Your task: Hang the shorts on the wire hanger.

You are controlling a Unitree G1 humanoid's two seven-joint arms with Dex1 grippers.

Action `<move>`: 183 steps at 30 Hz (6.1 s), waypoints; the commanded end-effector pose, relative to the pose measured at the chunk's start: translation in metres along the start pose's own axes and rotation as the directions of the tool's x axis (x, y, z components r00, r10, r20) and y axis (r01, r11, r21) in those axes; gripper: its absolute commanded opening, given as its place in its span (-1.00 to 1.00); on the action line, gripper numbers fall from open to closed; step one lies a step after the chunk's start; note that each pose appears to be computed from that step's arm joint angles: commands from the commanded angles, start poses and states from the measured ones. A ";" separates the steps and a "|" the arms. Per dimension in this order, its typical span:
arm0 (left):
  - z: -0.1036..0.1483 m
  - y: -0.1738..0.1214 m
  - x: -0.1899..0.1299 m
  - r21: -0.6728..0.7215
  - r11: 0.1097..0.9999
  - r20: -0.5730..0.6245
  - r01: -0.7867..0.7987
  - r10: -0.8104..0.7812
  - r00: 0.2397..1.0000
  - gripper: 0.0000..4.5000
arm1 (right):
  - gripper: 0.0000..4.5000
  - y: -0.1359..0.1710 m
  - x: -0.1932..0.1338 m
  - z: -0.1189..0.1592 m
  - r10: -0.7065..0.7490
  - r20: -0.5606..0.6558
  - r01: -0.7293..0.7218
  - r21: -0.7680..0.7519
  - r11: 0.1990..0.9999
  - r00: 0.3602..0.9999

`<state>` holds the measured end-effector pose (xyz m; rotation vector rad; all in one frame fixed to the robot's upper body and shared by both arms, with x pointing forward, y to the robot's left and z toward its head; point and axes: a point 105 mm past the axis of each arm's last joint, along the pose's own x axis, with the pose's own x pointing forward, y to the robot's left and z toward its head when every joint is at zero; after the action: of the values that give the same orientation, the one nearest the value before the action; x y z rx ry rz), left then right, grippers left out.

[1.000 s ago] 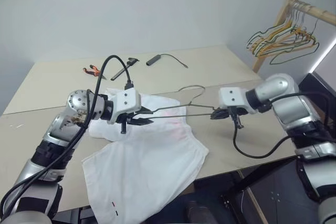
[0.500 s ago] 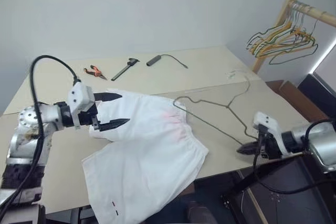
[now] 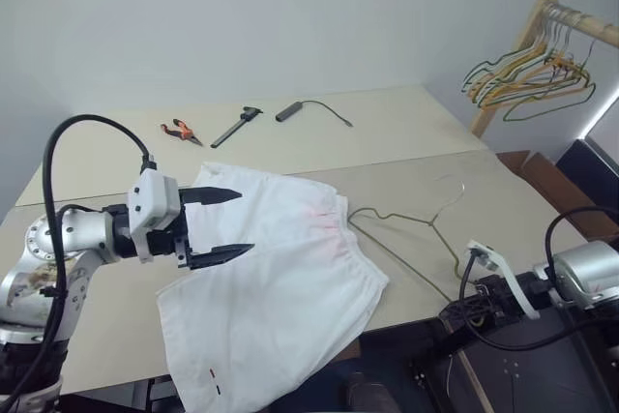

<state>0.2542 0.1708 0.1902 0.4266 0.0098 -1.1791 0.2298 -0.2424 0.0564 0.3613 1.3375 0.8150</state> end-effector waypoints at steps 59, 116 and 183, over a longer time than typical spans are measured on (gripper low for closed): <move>0.014 0.018 -0.016 0.148 0.985 -0.033 -0.085 0.091 0.995 0.99 | -1.00 0.056 -0.024 0.158 -0.065 0.272 0.209 -0.542 0.814 0.960; -0.014 0.095 0.020 0.188 0.970 -0.165 0.154 -0.123 0.979 -0.97 | 0.87 0.110 -0.080 0.148 -0.114 0.640 0.610 -0.641 0.466 0.760; -0.056 0.087 -0.023 0.159 0.974 -0.470 0.159 -0.067 0.880 -0.97 | -0.99 0.125 -0.085 0.181 0.083 0.823 0.777 -0.560 0.288 0.563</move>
<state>0.3315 0.2179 0.1648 0.8550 0.2947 -1.2517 0.3579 -0.1563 0.2037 -0.4601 0.0813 0.8497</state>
